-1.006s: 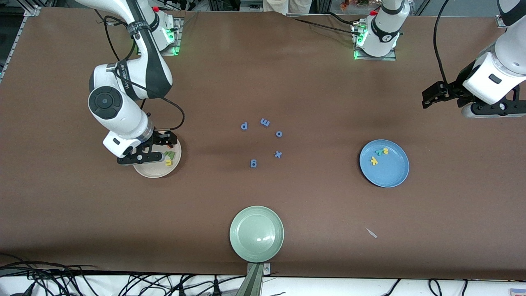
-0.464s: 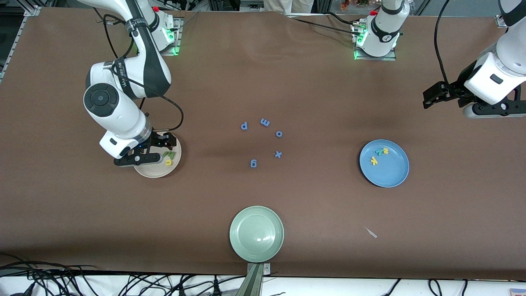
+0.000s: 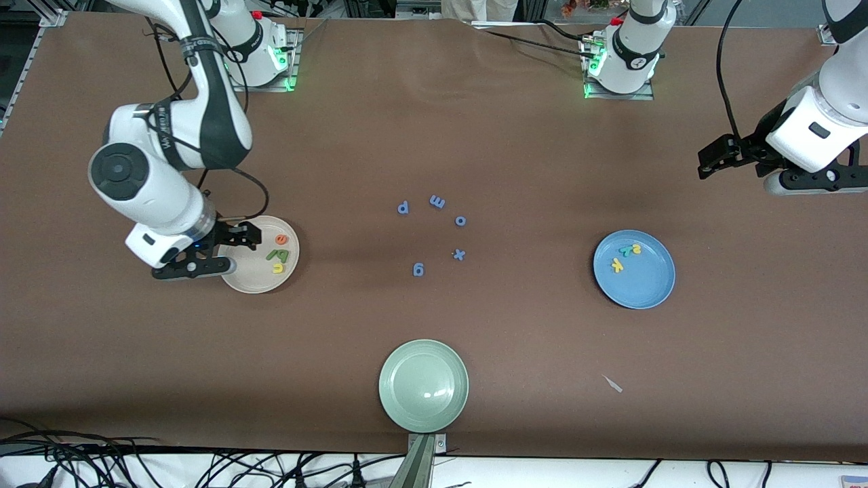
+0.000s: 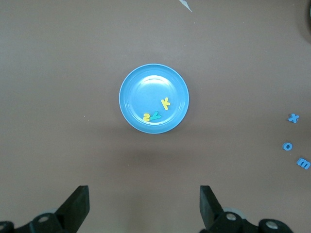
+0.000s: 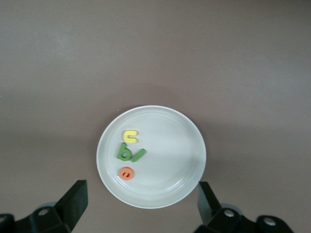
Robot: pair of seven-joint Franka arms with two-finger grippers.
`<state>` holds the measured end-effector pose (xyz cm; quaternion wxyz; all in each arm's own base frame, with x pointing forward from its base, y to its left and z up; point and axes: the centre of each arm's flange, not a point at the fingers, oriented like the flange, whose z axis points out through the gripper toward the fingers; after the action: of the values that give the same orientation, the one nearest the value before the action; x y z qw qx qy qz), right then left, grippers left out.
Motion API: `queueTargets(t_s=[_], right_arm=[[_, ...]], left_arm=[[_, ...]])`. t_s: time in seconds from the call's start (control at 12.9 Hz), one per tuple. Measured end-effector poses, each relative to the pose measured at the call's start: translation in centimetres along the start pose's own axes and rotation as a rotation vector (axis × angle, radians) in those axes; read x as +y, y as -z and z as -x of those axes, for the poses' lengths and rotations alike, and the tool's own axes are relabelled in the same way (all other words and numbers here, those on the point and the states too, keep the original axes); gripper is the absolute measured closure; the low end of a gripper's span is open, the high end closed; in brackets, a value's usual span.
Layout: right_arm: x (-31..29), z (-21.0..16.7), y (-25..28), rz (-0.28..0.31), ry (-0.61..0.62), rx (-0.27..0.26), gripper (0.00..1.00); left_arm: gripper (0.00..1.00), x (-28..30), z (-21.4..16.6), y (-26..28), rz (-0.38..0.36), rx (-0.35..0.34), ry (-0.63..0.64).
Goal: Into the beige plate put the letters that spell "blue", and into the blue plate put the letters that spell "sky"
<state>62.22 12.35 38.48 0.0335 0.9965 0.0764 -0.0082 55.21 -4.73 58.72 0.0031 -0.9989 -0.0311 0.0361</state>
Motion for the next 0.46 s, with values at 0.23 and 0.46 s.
queueTargets(t_s=[0.23, 0.46], right_arm=[[0.8, -0.3, 0.6, -0.005, 0.006, 0.012, 0.0], [-0.1, -1.0, 5.2, -0.013, 0.017, 0.002, 0.0]], left_arm=[[0.0, 0.0, 0.0, 0.0, 0.0, 0.0, 0.0], [0.0, 0.0, 0.0, 0.0, 0.0, 0.0, 0.0]])
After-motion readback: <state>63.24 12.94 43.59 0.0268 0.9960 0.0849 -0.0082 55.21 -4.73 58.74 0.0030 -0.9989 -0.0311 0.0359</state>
